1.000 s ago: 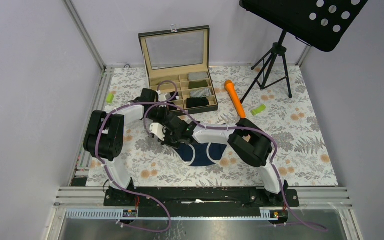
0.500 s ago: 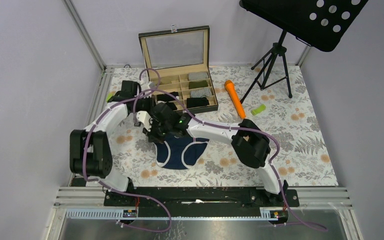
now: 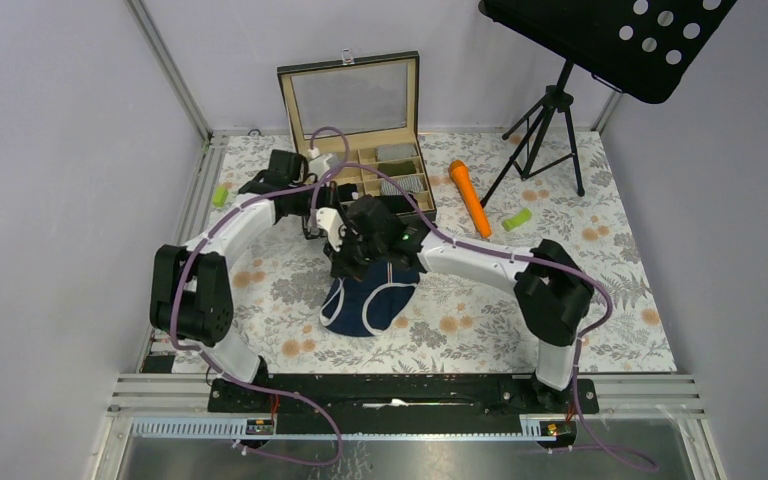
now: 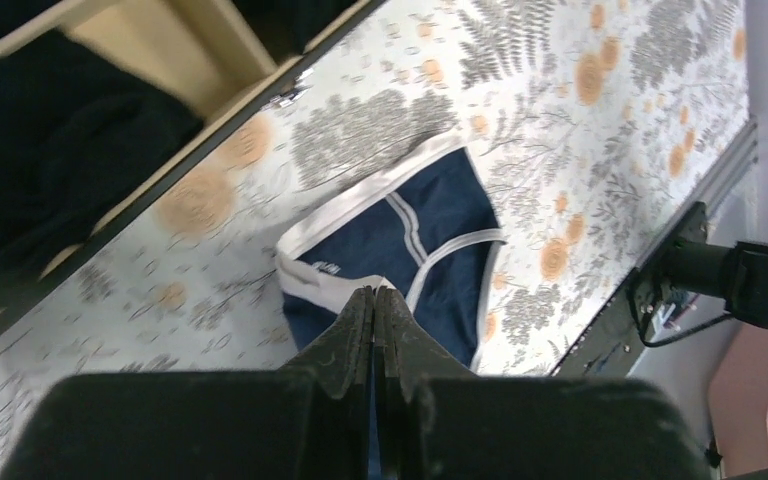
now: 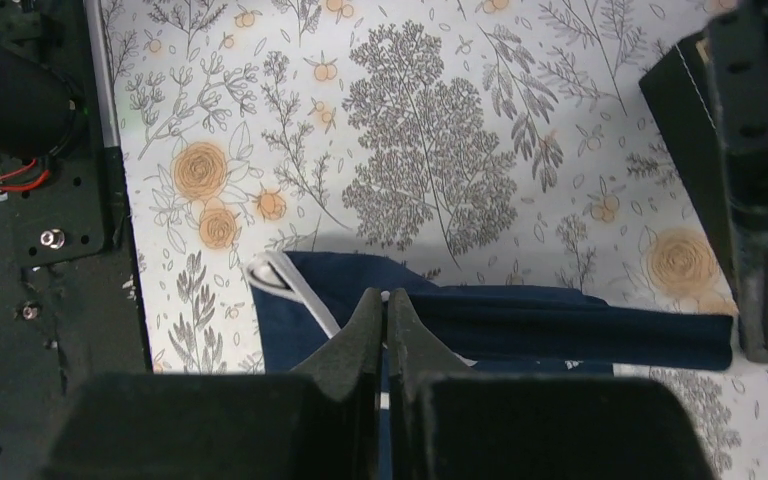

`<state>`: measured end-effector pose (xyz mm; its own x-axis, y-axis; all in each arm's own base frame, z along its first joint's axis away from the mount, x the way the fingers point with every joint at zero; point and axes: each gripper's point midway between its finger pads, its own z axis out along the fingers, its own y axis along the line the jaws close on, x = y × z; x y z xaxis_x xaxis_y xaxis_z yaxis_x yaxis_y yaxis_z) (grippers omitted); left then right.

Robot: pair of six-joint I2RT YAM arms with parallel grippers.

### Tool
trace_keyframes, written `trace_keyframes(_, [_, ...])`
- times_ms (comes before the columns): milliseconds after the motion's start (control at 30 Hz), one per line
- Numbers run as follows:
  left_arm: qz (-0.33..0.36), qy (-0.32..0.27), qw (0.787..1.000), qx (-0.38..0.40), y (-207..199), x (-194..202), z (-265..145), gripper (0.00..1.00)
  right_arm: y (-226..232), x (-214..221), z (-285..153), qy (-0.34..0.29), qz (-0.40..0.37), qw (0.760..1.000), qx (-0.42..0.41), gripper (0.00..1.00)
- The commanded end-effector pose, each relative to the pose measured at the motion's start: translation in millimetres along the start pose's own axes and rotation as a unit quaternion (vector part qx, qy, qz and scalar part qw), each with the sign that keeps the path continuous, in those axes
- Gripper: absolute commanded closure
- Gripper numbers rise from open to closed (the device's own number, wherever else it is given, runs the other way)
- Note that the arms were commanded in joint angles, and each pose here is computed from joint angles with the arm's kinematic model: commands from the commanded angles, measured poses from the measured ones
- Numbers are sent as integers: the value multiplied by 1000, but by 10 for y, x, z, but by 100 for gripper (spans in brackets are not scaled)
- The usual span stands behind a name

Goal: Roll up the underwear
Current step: Fold the underwear at the center of the board.

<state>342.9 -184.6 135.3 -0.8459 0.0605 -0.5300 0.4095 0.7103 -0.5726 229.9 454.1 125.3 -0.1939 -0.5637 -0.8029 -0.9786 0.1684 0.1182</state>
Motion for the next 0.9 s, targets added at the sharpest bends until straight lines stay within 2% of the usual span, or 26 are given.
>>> trace_keyframes(0, [71, -44, 994, 65, -446, -457, 118, 100, 216, -214, -286, -38, 3, 999, -26, 100])
trace_keyframes(400, [93, 0, 992, 90, -790, -472, 713, 100, 194, 599, -883, -4, 24, 1000, 16, 100])
trace_keyframes(633, [95, 27, 992, 81, -721, -373, 1025, 100, 48, 1126, -900, 38, 50, 997, 50, 96])
trace_keyframes(867, [99, 38, 992, 66, -593, -309, 1206, 100, -86, 1447, -842, 75, 74, 992, 63, 94])
